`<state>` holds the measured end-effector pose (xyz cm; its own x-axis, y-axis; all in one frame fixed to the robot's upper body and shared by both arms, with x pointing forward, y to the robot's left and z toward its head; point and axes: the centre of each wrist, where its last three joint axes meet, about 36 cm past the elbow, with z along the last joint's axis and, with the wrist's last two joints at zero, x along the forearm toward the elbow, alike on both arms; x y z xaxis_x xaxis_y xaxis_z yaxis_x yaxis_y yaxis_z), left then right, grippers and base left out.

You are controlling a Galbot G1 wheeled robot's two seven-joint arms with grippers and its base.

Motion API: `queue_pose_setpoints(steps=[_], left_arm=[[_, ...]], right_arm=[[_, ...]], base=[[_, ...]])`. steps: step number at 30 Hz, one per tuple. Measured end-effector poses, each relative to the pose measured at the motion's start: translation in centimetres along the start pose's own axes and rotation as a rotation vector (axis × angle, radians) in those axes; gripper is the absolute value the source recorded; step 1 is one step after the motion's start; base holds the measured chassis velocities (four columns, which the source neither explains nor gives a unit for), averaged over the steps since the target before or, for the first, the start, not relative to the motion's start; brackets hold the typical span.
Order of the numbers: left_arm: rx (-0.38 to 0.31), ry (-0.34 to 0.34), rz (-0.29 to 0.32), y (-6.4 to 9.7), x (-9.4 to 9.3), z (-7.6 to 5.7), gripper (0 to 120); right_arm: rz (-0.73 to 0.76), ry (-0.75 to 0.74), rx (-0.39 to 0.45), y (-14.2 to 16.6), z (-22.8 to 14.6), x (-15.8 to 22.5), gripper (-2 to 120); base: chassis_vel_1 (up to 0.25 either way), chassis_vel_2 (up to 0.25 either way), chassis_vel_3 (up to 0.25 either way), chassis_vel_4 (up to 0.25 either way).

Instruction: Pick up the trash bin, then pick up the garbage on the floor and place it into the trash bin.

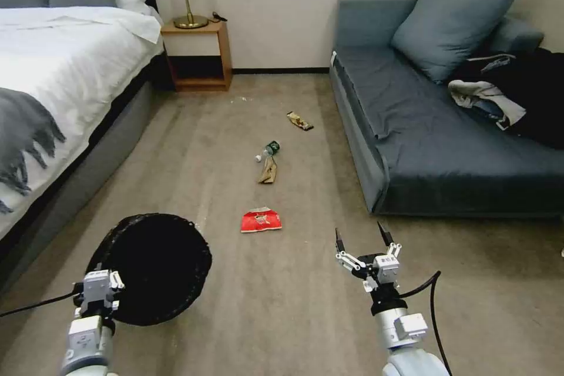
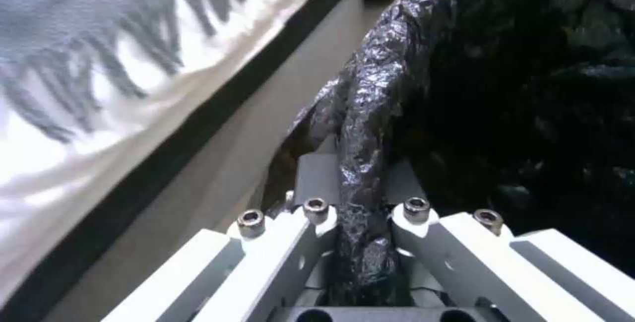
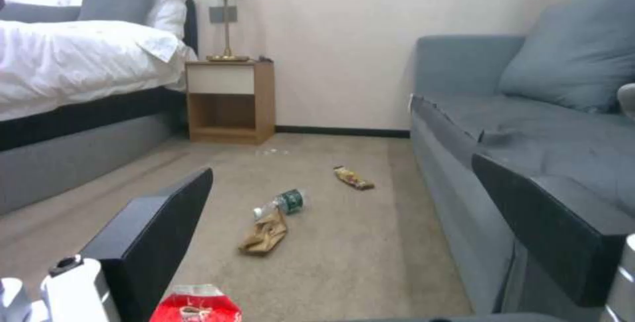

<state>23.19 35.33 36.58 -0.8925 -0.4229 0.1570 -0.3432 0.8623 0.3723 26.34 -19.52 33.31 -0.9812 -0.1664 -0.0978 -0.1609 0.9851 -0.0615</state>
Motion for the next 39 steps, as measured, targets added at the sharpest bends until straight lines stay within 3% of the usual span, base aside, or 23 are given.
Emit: queue_pose_setpoints(steps=[6, 24, 31, 39], left_arm=[[-0.014, 0.011, -0.029, 0.7, -0.2, 0.4, 4], [0.03, 0.014, -0.016, -0.3, -0.2, 0.4, 4], [0.037, 0.015, -0.012, -0.4, -0.2, 0.4, 4], [0.049, 0.013, -0.006, 0.0, -0.3, 0.7, 4]], right_arm=[[0.002, -0.001, 0.003, 0.1, 0.2, 0.0, 100], [-0.01, 0.003, 0.0, -0.2, 0.7, -0.4, 100], [-0.074, 0.02, 0.05, -1.2, 1.7, -0.5, 100], [-0.227, 0.072, 0.116, -2.3, 2.9, -1.1, 100]], base=[[-0.087, 0.074, 0.074, -0.067], [-0.235, 0.244, 0.241, -0.249], [-0.216, 0.213, 0.228, -0.195], [0.013, -0.004, -0.011, -0.002]])
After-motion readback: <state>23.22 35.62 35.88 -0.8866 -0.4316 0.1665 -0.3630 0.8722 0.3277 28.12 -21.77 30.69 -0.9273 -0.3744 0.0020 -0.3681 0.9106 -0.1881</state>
